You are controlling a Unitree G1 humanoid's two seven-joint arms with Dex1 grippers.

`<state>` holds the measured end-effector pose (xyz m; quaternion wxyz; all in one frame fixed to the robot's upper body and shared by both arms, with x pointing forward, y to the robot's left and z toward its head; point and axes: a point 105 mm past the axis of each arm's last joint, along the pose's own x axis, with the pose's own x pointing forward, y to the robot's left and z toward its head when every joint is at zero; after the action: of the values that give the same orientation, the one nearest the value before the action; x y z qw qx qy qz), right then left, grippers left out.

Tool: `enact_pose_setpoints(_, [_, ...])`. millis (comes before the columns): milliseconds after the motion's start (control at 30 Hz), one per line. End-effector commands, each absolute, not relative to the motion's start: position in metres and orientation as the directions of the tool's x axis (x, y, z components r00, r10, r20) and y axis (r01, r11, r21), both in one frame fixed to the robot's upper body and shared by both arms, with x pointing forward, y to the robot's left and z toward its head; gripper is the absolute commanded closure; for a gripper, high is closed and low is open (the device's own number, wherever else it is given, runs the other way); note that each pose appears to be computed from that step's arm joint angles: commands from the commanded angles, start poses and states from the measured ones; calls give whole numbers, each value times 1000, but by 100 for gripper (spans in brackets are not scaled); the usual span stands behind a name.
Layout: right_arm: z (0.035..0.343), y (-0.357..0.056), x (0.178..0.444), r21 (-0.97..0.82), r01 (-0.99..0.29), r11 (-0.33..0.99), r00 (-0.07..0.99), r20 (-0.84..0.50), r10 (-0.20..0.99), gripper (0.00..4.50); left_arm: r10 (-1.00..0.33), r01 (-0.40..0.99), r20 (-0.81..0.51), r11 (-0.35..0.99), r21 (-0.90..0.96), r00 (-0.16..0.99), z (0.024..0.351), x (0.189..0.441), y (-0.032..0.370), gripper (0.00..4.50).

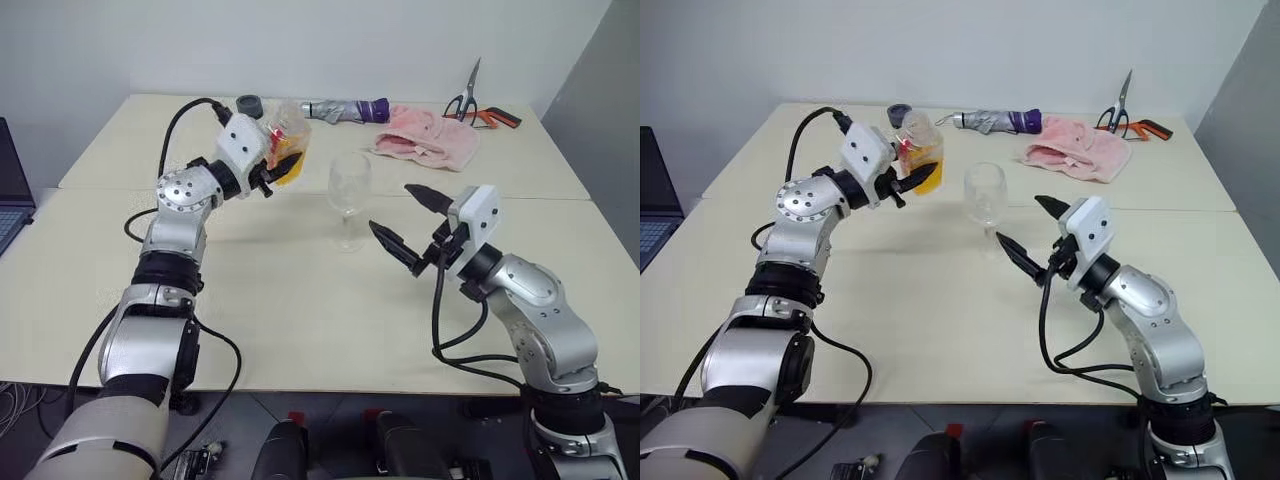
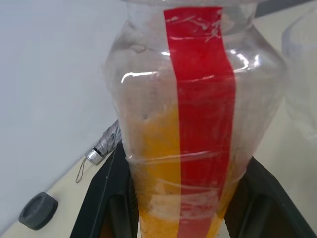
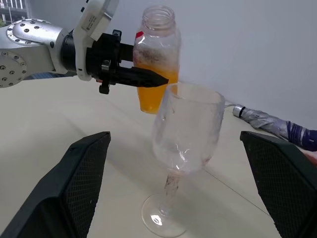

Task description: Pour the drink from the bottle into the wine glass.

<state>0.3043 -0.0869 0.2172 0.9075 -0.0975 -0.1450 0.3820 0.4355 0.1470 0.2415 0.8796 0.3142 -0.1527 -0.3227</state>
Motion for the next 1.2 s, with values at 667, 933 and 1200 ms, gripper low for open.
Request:
enact_pose_setpoints(667, [218, -89, 303, -301, -622, 723, 696, 212, 686, 0, -673, 189, 170, 426, 885, 720, 286, 443, 109, 279])
enact_pose_setpoints(933, [214, -93, 302, -293, -612, 735, 708, 211, 674, 0, -671, 120, 166, 359, 926, 722, 292, 443, 105, 279])
enact_pose_setpoints(1200, [215, -98, 303, -300, -597, 744, 717, 216, 663, 0, -683, 44, 151, 259, 965, 714, 292, 441, 104, 279])
